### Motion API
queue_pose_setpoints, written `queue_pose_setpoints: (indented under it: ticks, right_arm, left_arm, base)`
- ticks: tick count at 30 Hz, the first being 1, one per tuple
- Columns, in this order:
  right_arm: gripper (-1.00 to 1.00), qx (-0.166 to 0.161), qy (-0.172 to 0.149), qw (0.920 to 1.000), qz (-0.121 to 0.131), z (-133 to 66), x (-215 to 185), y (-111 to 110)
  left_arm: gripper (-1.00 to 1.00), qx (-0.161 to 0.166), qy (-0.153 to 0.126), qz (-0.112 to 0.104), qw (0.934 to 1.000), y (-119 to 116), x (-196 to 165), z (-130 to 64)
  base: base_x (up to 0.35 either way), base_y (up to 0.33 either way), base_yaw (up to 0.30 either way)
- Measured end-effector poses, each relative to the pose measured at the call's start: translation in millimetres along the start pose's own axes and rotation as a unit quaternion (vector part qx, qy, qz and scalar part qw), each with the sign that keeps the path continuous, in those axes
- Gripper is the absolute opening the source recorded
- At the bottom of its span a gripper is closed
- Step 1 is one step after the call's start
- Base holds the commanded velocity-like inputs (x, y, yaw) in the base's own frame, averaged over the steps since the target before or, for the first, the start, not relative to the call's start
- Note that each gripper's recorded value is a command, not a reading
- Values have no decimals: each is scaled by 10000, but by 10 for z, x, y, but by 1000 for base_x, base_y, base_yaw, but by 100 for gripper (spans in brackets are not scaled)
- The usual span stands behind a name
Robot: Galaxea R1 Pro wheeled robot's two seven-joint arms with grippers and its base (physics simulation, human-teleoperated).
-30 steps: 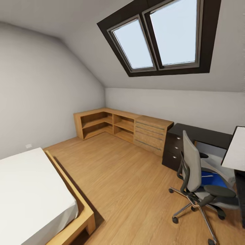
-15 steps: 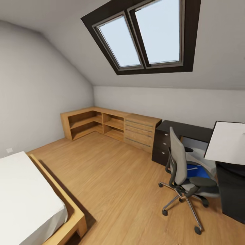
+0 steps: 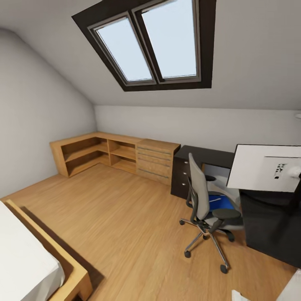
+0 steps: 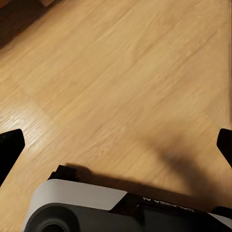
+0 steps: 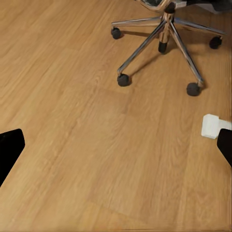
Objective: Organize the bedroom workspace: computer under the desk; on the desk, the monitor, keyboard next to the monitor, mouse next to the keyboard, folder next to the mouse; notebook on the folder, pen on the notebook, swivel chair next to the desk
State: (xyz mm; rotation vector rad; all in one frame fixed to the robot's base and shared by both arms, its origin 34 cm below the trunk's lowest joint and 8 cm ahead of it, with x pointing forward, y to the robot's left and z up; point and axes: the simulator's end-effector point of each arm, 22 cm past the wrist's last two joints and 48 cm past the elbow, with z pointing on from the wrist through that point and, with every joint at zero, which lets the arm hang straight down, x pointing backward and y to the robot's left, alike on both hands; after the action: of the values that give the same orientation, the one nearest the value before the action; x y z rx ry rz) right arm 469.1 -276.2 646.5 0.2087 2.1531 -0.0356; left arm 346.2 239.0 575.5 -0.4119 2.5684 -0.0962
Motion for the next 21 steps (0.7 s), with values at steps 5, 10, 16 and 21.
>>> queue_pose_setpoints:
  ticks: [5,10,16,21]
  right_arm:
    - [100,-18,-3,10000,-20,-2,1,12]
    - [100,-17,-10,10000,-24,-2,-2,7]
    - [100,-26,-11,10000,-35,-2,-3,12]
    - [100,-33,-8,10000,-37,-3,-1,20]
  left_arm:
    - [100,0,0,0,10000,0,0,0]
    - [100,-1,-2,-3,10000,0,-1,-1]
    - [100,0,-1,-2,10000,0,0,0]
    - [100,-1,-1,-2,10000,1,0,-1]
  base:
    - [3,53,-292]
    - [64,230,-298]
    - [52,180,-300]
    - [65,137,-300]
